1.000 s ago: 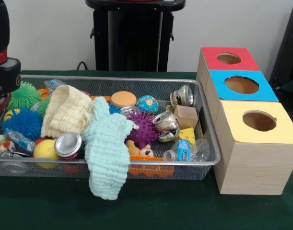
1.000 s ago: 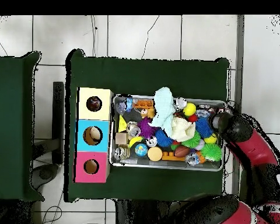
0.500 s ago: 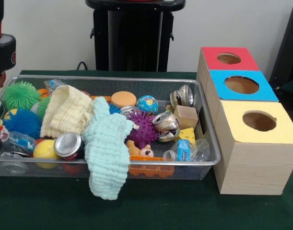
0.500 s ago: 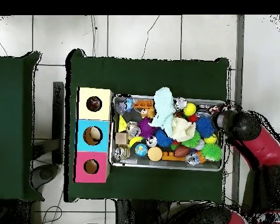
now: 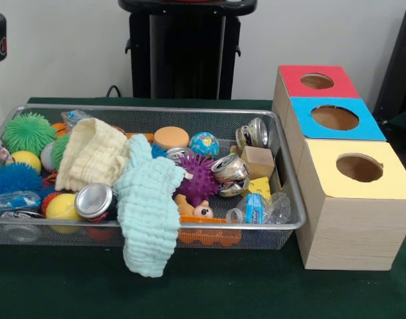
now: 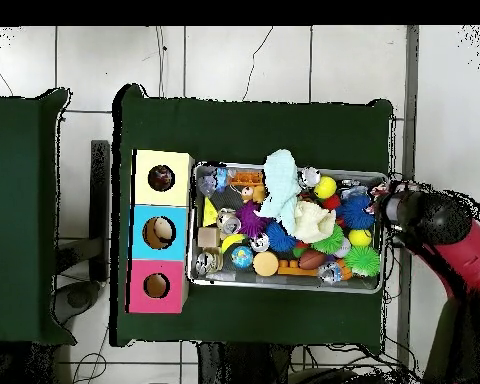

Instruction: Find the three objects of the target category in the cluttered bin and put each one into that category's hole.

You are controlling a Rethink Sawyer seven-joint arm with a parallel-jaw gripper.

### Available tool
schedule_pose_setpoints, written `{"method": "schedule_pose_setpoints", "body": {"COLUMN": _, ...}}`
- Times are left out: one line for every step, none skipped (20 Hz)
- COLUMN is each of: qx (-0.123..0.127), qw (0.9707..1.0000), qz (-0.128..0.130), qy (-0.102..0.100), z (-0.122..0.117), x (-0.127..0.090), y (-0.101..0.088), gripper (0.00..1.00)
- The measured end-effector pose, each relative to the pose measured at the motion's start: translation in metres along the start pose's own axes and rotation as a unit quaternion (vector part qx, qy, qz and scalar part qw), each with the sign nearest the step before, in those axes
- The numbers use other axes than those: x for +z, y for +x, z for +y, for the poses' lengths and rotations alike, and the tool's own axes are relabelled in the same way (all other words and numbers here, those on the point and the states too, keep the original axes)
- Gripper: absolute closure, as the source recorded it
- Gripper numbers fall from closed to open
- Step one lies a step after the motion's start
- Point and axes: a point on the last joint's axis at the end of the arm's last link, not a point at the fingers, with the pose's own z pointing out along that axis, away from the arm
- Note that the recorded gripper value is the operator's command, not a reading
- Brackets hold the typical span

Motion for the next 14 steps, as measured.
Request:
{"method": "schedule_pose_setpoints", "body": {"qx": 0.000, "qw": 1.0000, "qz": 0.000, "qy": 0.002, "z": 0.000, "x": -0.005, "y": -0.002, "gripper": 1.00}}
{"method": "schedule_pose_setpoints", "body": {"qx": 0.000, "qw": 1.0000, "qz": 0.000, "qy": 0.004, "z": 0.000, "x": -0.007, "y": -0.002, "gripper": 1.00}}
{"method": "schedule_pose_setpoints", "body": {"qx": 0.000, "qw": 1.0000, "qz": 0.000, "qy": 0.005, "z": 0.000, "x": -0.010, "y": -0.003, "gripper": 1.00}}
{"method": "schedule_pose_setpoints", "body": {"qx": -0.001, "qw": 1.0000, "qz": 0.000, "qy": 0.008, "z": 0.000, "x": -0.015, "y": -0.003, "gripper": 1.00}}
{"method": "schedule_pose_setpoints", "body": {"qx": -0.002, "qw": 0.9999, "qz": 0.000, "qy": 0.010, "z": 0.000, "x": -0.019, "y": -0.002, "gripper": 1.00}}
{"method": "schedule_pose_setpoints", "body": {"qx": -0.003, "qw": 0.9999, "qz": -0.001, "qy": 0.012, "z": 0.000, "x": -0.022, "y": -0.001, "gripper": 1.00}}
{"method": "schedule_pose_setpoints", "body": {"qx": -0.008, "qw": 0.9998, "qz": -0.002, "qy": 0.017, "z": 0.001, "x": -0.029, "y": 0.002, "gripper": 1.00}}
{"method": "schedule_pose_setpoints", "body": {"qx": -0.011, "qw": 0.9998, "qz": -0.002, "qy": 0.019, "z": 0.002, "x": -0.035, "y": 0.006, "gripper": 1.00}}
{"method": "schedule_pose_setpoints", "body": {"qx": -0.014, "qw": 0.9997, "qz": -0.003, "qy": 0.019, "z": 0.004, "x": -0.038, "y": 0.009, "gripper": 1.00}}
{"method": "schedule_pose_setpoints", "body": {"qx": -0.016, "qw": 0.9997, "qz": -0.004, "qy": 0.020, "z": 0.005, "x": -0.041, "y": 0.012, "gripper": 1.00}}
{"method": "schedule_pose_setpoints", "body": {"qx": -0.018, "qw": 0.9996, "qz": -0.005, "qy": 0.019, "z": 0.006, "x": -0.044, "y": 0.014, "gripper": 1.00}}
{"method": "schedule_pose_setpoints", "body": {"qx": -0.020, "qw": 0.9996, "qz": -0.005, "qy": 0.019, "z": 0.008, "x": -0.046, "y": 0.017, "gripper": 1.00}}
{"method": "schedule_pose_setpoints", "body": {"qx": -0.022, "qw": 0.9996, "qz": -0.007, "qy": 0.017, "z": 0.010, "x": -0.049, "y": 0.020, "gripper": 1.00}}
{"method": "schedule_pose_setpoints", "body": {"qx": -0.025, "qw": 0.9995, "qz": -0.008, "qy": 0.015, "z": 0.013, "x": -0.053, "y": 0.025, "gripper": 1.00}}
